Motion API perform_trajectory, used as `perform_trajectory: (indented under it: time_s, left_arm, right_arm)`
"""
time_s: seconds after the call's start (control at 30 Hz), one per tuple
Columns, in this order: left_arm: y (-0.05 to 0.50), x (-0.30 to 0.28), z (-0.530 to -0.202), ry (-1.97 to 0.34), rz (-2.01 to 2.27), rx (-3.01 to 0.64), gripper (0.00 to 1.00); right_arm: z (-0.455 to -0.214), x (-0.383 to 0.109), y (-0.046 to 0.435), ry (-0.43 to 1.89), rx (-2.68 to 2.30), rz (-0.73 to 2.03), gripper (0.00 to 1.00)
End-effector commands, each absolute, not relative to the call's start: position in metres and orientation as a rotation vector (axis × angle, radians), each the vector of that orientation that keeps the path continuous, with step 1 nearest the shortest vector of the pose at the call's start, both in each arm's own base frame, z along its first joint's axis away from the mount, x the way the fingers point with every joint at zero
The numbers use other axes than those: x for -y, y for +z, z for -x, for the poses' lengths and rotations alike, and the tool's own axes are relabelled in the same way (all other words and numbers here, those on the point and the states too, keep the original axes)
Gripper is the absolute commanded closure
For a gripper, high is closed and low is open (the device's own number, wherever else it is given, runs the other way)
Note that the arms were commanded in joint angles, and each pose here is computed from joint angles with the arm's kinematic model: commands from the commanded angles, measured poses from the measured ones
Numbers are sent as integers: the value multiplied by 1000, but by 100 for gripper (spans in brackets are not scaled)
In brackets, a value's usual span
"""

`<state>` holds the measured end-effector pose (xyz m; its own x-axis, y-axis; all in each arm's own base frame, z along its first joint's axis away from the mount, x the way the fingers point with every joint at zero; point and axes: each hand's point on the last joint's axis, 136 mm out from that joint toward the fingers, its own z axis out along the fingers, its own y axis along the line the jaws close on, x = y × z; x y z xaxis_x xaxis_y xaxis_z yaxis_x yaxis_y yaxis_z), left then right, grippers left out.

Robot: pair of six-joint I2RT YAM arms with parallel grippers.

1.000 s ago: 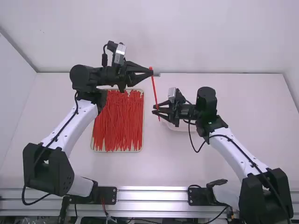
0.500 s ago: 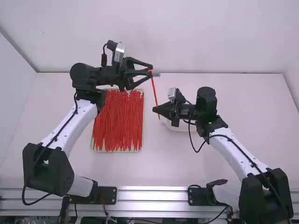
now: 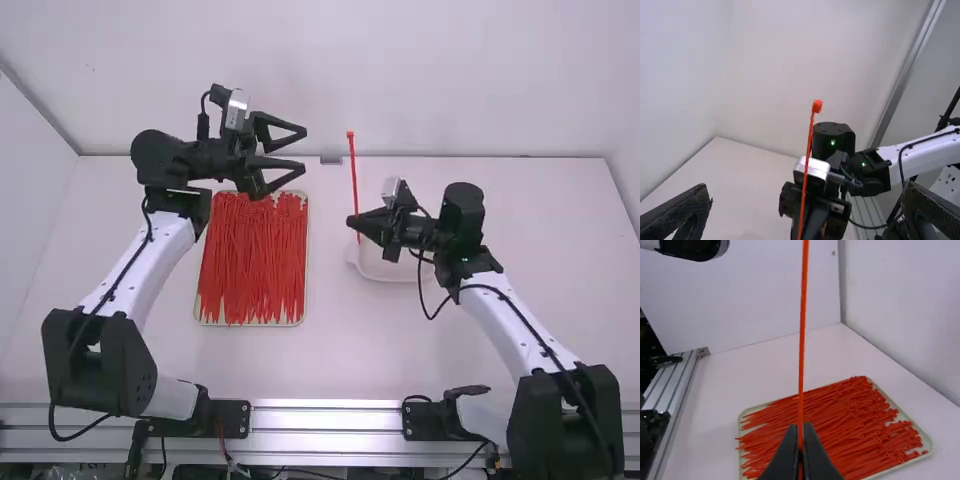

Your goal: Fasten the cable tie

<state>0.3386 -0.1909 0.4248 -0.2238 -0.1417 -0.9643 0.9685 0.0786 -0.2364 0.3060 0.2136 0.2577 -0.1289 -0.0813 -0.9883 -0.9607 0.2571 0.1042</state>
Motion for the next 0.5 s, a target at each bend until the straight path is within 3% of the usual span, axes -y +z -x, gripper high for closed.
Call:
perform_trajectory:
  time_s: [0.0,0.13,0.47]
  left_arm:
    - [432,184,-340,-1328,-938,-1302,1]
    - [430,182,-343,-1289,-948,-1283,1]
    - [425,162,-390,-1216,-701,-1427,1]
  right_arm:
    - [-319,-204,273,999,-1483,972,100]
    - [-338,-189,273,934,-1544,861,100]
    - [-364,-172,273,838,-1621,688,100]
